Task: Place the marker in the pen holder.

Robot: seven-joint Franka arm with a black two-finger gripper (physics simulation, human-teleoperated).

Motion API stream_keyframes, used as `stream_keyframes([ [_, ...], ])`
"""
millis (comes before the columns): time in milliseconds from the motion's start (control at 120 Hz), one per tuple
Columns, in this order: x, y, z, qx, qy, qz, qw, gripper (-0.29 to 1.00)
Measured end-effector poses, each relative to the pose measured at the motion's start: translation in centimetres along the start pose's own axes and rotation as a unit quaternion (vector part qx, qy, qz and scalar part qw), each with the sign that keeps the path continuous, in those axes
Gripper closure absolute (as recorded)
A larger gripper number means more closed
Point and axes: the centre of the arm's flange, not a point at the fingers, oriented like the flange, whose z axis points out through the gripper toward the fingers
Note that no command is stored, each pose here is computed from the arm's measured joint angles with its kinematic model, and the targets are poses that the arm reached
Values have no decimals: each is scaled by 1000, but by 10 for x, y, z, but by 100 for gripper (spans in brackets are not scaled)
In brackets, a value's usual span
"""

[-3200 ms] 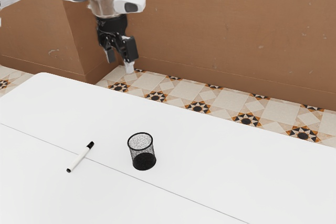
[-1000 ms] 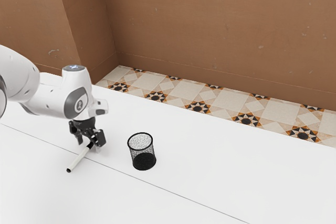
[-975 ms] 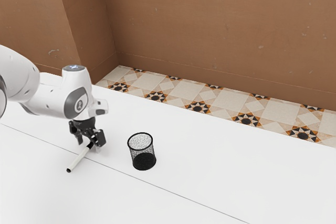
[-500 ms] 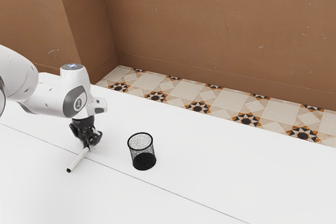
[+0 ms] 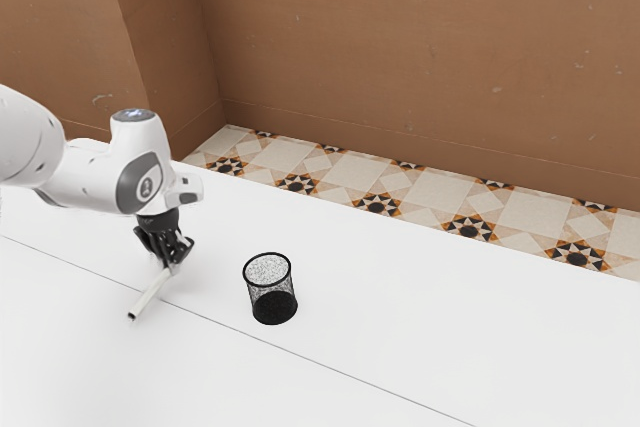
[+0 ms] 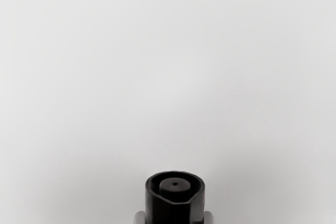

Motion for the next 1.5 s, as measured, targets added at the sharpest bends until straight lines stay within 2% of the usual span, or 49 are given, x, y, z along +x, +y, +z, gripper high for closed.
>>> stream_keyframes([
  [208,8,32,-78,-10,66,21,998,77],
  [433,8,123,-155,-30,124,81,989,77],
  [575,28,188,-195,-49,158,115,980,76],
  [708,46,217,-185,-62,149,120,980,77],
  [1050,52,220,-145,-68,112,97,987,76],
  [1442,21,209,-84,-65,59,68,994,76],
  [1500,17,205,-76,-56,56,59,995,80],
])
